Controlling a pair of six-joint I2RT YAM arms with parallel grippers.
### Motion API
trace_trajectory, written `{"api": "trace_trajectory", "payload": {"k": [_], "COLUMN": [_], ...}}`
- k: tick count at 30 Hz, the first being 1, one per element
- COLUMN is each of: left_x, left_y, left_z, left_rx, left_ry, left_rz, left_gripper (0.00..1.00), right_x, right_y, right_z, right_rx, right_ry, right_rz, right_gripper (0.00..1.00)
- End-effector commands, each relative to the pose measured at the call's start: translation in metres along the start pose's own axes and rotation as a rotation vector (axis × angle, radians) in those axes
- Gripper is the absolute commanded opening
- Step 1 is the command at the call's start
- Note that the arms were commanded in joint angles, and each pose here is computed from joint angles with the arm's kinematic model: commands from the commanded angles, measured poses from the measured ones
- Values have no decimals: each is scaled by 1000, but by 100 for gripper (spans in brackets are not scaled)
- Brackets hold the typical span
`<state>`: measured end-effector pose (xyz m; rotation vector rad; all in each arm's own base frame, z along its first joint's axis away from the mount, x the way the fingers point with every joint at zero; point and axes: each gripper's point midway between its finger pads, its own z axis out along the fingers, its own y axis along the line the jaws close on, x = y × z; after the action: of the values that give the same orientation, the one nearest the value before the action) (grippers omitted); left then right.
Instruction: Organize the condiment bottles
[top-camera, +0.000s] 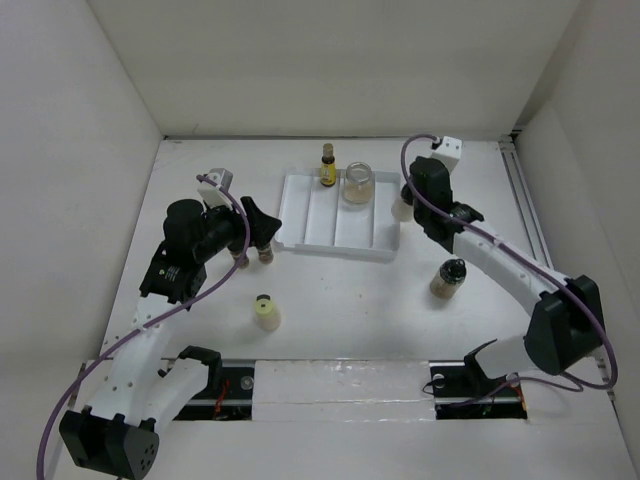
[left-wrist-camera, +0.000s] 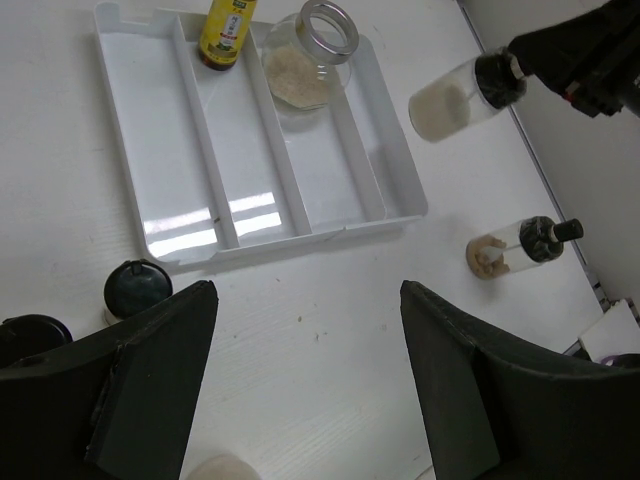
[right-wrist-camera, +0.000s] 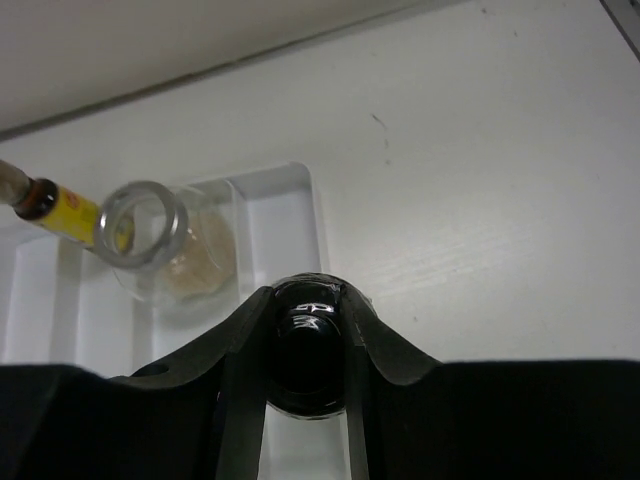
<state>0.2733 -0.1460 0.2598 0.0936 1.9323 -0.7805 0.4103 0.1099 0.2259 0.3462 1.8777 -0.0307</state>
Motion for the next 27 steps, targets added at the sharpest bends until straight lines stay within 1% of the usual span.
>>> {"api": "trace_trajectory", "payload": {"k": [1, 5, 6, 7, 13, 14, 16, 17, 20, 21, 24, 27], "left_x": [-15, -15, -15, -15, -12, -12, -12, -12, -12, -12, -12, -12], "left_y": [-7, -7, -7, -7, -3, -3, -3, -3, -3, -3, -3, -3], "left_z": [1, 1, 1, 1, 3, 3, 3, 3, 3, 3, 3, 3], "left_rx": [27, 27, 27, 27, 12, 12, 12, 12, 12, 12, 12, 12], "left_ry": [-42, -42, -42, -42, -30, -30, -30, -30, -30, -30, -30, -30], "left_rz": [15, 15, 15, 24, 17, 17, 17, 17, 17, 17, 17, 17], "left_gripper": [70, 70, 70, 70, 70, 70, 70, 70, 70, 70, 70, 70], "right_x": [-51, -54, -62, -56, -58, -50, -56, -46, -45, -35, -28, -17], "right_y": [34, 59, 60, 66, 75, 75, 77, 73, 73, 73, 73, 73], "right_z": [16, 39, 44, 53, 77, 82, 83, 92, 102, 109, 122, 130], "right_rx": [-60, -119, -124, -131, -150, -144, -139, -123, -114, -108, -96, -89], "right_ry": [-137, -138, -153, -141, -130, -116, -129, -111, -114, -95, -90, -73], "right_rz": [52, 43, 57, 41, 43, 34, 31, 21, 24, 13, 11, -11], "right_gripper": [21, 21, 21, 20, 20, 20, 20, 20, 20, 20, 21, 25]}}
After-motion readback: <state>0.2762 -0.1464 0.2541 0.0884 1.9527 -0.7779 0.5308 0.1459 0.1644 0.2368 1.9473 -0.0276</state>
